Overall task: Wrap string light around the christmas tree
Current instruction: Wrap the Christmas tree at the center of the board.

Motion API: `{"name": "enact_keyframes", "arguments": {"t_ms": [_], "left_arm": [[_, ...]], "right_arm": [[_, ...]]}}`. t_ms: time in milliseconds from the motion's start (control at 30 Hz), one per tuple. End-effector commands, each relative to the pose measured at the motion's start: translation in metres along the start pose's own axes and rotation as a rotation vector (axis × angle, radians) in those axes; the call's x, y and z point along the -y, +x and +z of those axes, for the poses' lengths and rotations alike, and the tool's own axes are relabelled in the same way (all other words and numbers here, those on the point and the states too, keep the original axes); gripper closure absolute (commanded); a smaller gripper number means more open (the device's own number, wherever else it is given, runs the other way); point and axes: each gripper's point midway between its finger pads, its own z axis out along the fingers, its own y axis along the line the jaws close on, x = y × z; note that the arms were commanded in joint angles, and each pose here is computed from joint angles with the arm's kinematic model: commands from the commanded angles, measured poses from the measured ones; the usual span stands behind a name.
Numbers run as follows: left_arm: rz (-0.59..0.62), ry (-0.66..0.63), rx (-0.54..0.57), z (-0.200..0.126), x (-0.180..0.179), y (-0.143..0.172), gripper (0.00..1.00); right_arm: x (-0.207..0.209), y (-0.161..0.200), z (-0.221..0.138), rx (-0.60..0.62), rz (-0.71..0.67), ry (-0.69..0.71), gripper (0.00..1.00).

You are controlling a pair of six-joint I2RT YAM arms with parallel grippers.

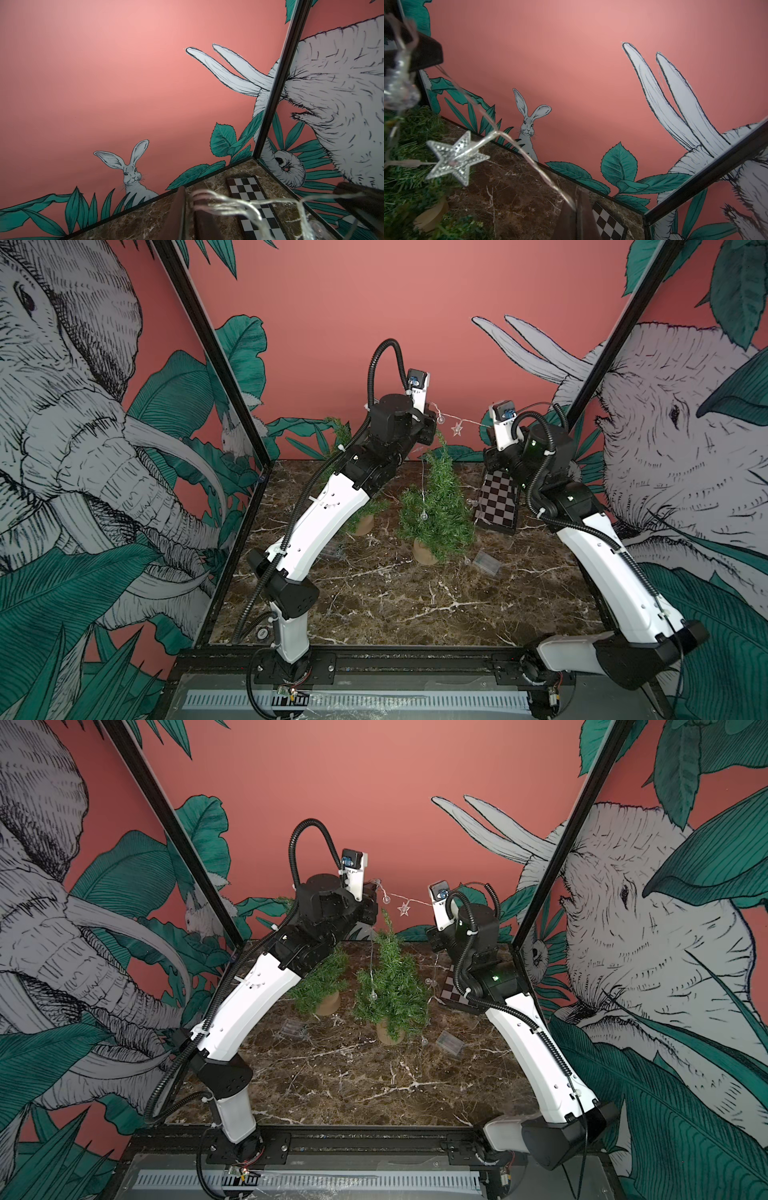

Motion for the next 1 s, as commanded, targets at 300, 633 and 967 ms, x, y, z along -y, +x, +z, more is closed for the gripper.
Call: {"name": "enact_keyframes", "arguments": {"t_ms": [300, 633, 967], "left_arm": [[-0.012, 0.098, -0.082, 0.001, 0.013, 0.005, 0.43], [0.063, 0.203, -0.198, -0.010, 0.020, 0.027, 0.19], [0.043, 0.309, -0.284, -0.031, 0.013, 0.040, 0.52]], "right_arm": [[0.037, -0.005, -0.012, -0.046, 0.027, 0.114, 1.00], [0.052, -0.004, -0.022, -0.057, 0.032, 0.174, 1.00], [0.072, 0.010, -0.033, -0.109, -0.010, 0.275, 1.00]]}}
